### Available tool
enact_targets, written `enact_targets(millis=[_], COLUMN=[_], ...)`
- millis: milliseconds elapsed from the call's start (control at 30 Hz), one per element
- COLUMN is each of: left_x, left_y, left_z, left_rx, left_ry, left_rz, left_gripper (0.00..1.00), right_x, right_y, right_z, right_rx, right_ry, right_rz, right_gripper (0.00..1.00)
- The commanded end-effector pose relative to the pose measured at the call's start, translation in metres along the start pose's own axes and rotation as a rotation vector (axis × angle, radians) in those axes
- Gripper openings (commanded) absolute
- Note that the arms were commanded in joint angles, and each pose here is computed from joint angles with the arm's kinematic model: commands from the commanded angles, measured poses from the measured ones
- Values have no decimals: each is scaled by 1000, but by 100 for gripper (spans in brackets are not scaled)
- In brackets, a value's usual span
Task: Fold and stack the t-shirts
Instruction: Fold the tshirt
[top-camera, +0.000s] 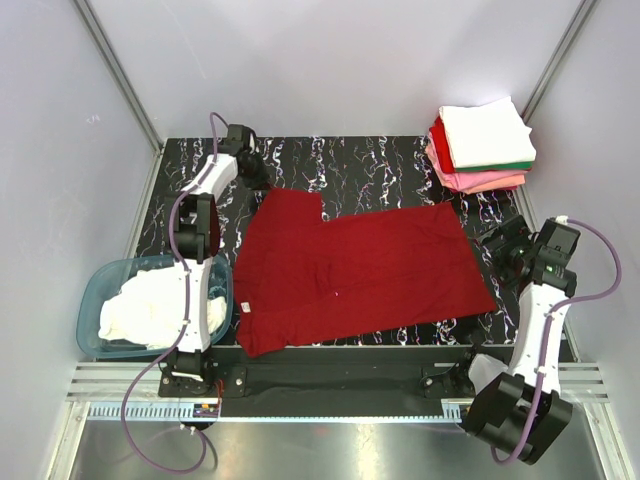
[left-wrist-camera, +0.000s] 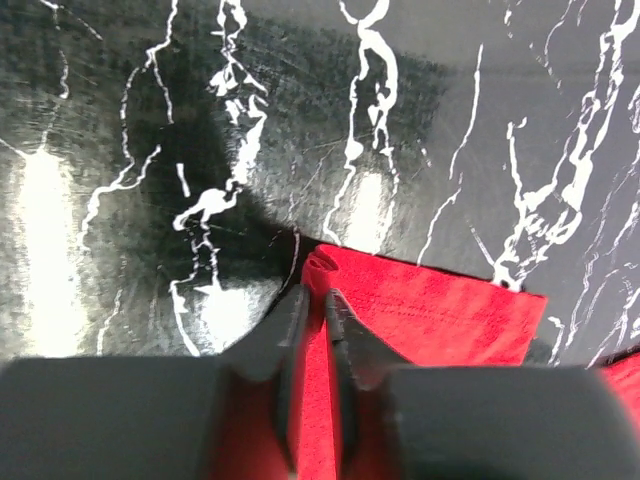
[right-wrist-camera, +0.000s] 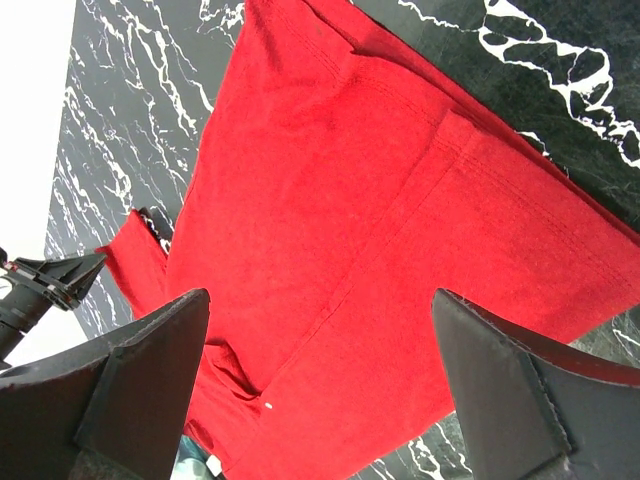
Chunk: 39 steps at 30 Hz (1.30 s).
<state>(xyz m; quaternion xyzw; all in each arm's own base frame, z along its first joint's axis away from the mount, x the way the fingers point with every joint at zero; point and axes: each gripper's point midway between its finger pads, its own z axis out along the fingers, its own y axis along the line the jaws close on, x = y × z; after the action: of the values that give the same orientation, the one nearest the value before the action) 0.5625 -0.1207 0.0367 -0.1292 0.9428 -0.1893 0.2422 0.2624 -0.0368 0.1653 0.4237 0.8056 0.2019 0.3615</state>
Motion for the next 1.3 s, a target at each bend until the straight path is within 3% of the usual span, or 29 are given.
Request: enact_targets(millis=[0,167,300,500,667,733,833,1267], left_x=[-7,-18,-18,-12,-8,-7,-6,4], left_y=[-8,-19,-32,-47,-60,-62,-63,-62], left_z=[4,-31,-85,-128,-139,-142,-148,-140], left_rx=[43,44,55,106,167,173,172,185], left_ry=[-22,-71,-117,-150,-142,-141,-142,-106], left_rz=[17,28,48,85,87,98,111,117], left_gripper=[0,0,0,0,0,0,0,0], right_x=[-14,-24,-25,-38,-28,-39,-44,-32], right_y=[12,37,56,73,84,89,81,57], right_z=[5,24,77,143,196,206,224,281], right_rx=[-37,-18,37,132,230,259,323,441], right_ry=[-30,-17,87,110,150,111,91,99], right_rz=[-44,-90,-144,-224,-315,-325,-331,-376], right_gripper=[100,100,100,87,81,79,65,56])
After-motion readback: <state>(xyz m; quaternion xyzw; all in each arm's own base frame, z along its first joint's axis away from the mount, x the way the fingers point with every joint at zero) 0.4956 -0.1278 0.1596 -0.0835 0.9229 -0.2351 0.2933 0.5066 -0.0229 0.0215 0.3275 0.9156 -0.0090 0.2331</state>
